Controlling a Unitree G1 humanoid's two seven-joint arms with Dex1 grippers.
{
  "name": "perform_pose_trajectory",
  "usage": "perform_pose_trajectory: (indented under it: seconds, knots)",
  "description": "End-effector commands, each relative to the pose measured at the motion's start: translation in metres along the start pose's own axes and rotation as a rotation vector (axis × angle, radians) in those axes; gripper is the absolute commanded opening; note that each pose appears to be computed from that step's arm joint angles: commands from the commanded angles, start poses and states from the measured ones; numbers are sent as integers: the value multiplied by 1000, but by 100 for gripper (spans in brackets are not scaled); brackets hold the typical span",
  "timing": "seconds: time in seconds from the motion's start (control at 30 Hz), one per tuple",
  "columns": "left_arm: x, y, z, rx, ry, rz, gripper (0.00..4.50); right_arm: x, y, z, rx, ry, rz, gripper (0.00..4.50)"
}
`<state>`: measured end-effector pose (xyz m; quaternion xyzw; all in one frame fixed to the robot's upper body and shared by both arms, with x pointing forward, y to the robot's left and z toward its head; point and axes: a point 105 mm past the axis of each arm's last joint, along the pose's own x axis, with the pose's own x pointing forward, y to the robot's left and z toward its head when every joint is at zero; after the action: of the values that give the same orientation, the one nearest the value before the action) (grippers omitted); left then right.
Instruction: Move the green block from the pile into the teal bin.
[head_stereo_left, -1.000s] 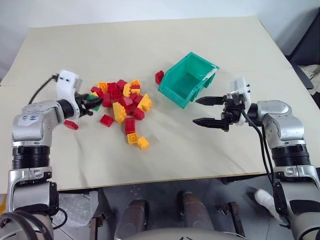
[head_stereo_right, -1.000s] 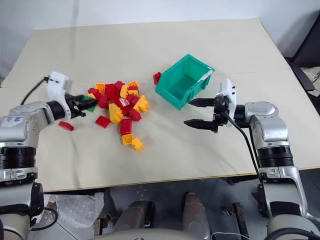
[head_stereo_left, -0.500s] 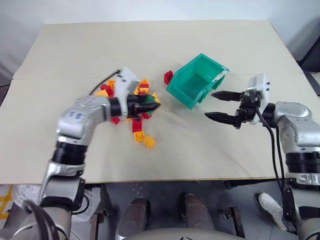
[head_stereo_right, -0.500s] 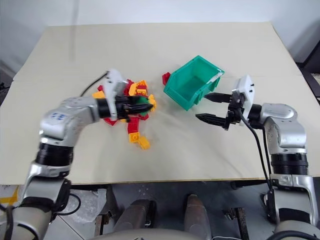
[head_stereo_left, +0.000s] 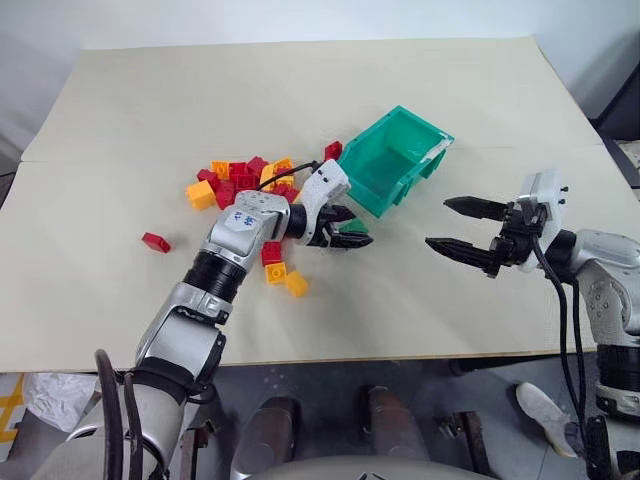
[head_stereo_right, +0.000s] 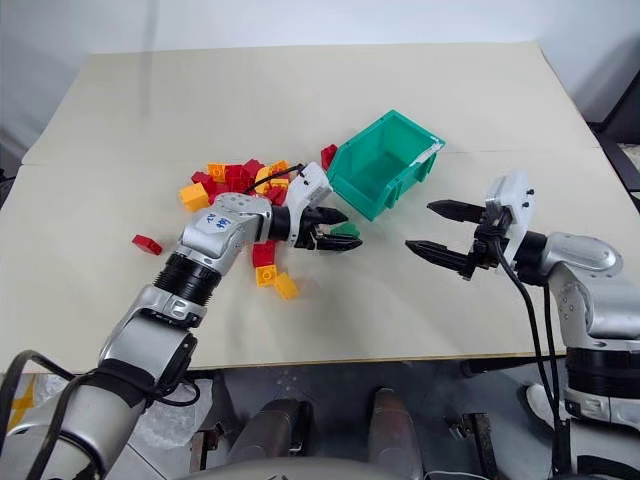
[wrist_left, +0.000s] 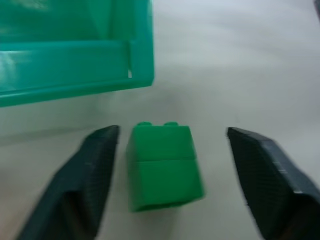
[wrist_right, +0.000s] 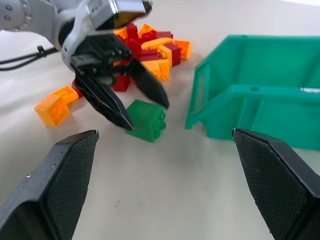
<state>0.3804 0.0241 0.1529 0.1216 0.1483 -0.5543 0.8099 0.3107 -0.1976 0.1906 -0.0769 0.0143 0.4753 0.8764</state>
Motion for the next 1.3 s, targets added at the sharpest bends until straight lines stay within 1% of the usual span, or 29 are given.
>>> perform_pose_trajectory:
  seconds: [0.03,0.1,0.27,0.37,0.47,0.53,0.6,0.7,0.77,0.83,0.93,1.03,1.13,1.23,1.3]
  knots:
    - [-30,3,16,113,-87,29,446,-13,0,13,-46,-9,-33,450]
    - [-55,6,17,126,-151,41,446,-22,0,11,-51,21,-47,450]
    - [-113,12,-7,174,-138,114,446,-50,-4,4,-60,131,-86,450]
    - [-140,11,-18,172,-132,154,446,-63,-2,3,-57,180,-86,450]
    - [-157,12,-23,153,-153,191,446,-66,1,3,-48,201,-70,450]
    - [-174,7,-31,138,-180,207,446,-54,6,4,-45,212,-32,450]
    - [-186,-3,-35,123,-223,194,446,-34,17,4,-3,223,71,450]
    - [-194,-10,-41,132,-255,207,446,-10,25,6,-42,218,170,450]
    - [-201,-15,-45,140,-291,215,446,12,29,11,-66,192,241,450]
    - [-208,-22,-49,132,-328,204,446,34,30,13,-109,204,307,450]
    - [-219,-31,-54,142,-359,196,446,61,29,14,-174,240,381,450]
    - [-234,-36,-61,161,-381,215,446,86,23,8,-256,325,428,450]
    - [-247,-39,-66,182,-391,241,446,105,14,-3,-330,432,451,450]
    - [-252,-43,-73,187,-376,258,446,132,10,-10,-376,466,457,450]
    - [-253,-44,-71,194,-388,288,446,145,7,-16,-432,503,458,450]
